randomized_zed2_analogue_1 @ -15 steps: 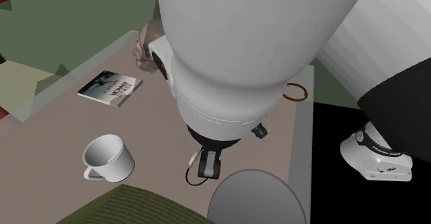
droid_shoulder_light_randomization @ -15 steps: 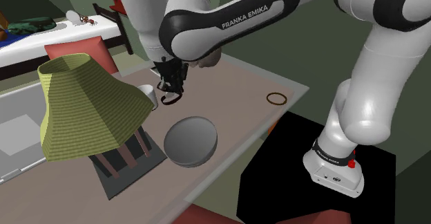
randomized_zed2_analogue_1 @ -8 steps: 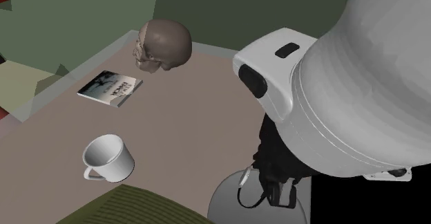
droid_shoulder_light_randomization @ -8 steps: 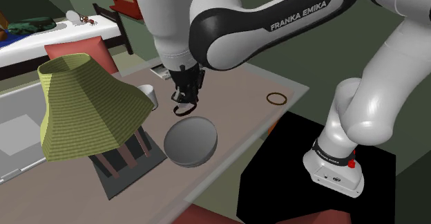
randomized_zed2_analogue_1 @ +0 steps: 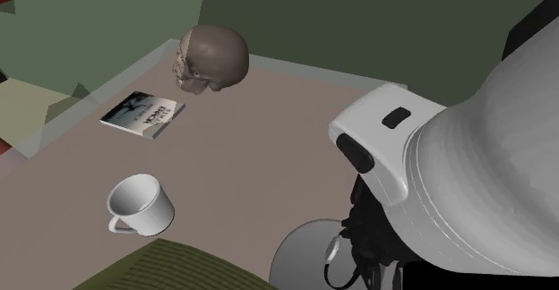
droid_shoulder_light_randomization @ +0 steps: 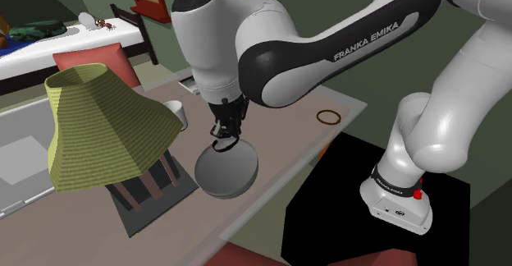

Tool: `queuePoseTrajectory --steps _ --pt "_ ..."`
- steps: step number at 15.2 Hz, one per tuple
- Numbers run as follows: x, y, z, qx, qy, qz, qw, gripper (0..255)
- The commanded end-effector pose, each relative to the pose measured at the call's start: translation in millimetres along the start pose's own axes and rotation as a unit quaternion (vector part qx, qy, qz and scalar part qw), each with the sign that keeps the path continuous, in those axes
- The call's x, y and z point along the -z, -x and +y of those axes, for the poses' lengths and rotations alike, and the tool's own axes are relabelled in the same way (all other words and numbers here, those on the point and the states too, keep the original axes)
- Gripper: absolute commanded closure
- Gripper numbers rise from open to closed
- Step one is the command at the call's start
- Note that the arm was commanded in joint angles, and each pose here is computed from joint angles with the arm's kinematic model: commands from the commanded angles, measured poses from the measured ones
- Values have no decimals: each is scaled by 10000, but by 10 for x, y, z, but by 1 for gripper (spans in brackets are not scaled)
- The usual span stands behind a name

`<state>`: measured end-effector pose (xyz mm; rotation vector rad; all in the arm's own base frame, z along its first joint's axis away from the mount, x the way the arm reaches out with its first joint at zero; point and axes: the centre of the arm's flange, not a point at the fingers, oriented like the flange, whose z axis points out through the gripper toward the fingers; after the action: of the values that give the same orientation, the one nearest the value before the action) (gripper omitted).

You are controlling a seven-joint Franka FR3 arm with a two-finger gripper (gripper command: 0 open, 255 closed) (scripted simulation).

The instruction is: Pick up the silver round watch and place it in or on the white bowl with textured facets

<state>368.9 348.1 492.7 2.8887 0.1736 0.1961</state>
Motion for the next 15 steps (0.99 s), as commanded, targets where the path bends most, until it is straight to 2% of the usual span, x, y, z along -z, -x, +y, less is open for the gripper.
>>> queuePoseTrajectory --steps 1,9,15 --pt "-104 3 -24 -1 -1 1 10000 255" --pt "-526 55 -132 -1 -1 1 10000 255" --pt "-526 55 -132 0 -1 1 10000 255"
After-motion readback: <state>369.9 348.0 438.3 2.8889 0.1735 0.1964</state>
